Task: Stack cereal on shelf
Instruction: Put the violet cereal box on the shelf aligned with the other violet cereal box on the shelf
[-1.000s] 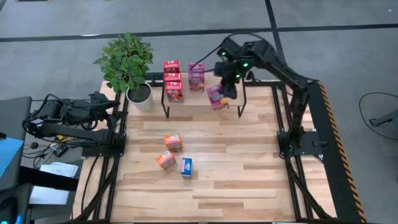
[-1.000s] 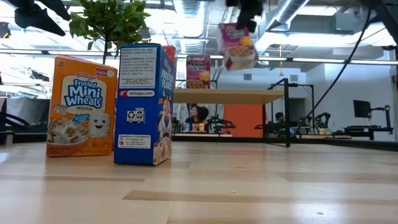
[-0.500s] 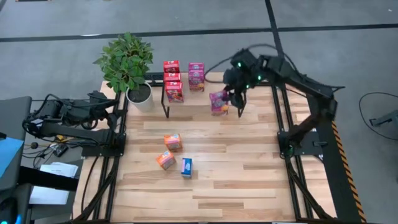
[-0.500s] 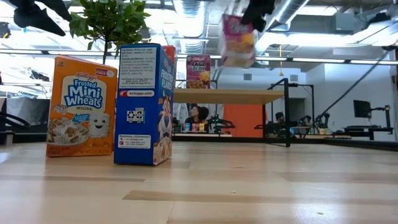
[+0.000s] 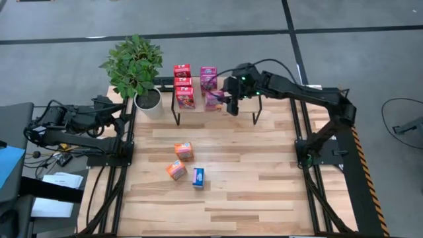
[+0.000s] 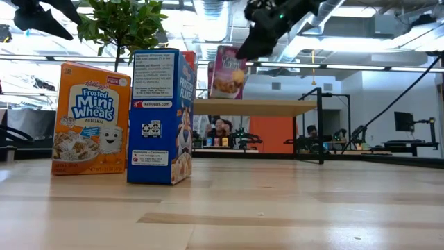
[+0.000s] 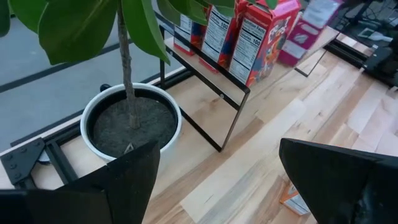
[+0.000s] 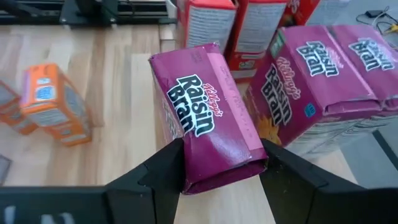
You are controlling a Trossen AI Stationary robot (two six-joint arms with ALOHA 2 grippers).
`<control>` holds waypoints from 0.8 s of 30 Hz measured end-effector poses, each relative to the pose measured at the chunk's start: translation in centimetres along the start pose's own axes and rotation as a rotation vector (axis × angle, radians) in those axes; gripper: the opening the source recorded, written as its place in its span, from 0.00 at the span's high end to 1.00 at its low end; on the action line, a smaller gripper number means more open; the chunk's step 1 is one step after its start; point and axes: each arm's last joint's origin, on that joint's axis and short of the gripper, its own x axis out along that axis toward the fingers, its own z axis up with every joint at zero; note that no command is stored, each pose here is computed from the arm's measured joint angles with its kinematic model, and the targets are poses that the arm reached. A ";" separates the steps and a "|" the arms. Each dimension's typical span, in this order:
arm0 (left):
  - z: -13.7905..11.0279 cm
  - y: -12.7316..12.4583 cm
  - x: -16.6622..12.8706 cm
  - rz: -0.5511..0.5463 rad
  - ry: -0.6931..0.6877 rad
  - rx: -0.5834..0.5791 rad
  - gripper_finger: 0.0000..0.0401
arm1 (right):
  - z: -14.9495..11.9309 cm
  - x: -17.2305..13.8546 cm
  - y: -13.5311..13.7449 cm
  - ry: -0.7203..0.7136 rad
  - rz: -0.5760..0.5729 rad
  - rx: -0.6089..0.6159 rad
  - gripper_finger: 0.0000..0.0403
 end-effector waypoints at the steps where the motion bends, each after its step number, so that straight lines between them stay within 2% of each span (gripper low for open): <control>1: 0.0 0.0 0.0 0.000 0.001 0.000 0.20 | -0.1 0.5 -0.2 0.005 -0.004 0.004 0.46; 8: 0.0 0.0 0.0 0.001 0.001 0.000 0.20 | 0.8 2.1 -0.9 0.011 0.001 0.017 0.42; 14: 0.0 0.0 0.0 0.001 0.001 0.002 0.20 | 2.0 1.5 -1.2 -0.007 -0.036 0.009 0.42; 24: -0.2 0.1 0.0 0.010 0.015 0.017 0.20 | 1.6 2.1 -1.4 0.024 -0.028 0.033 0.42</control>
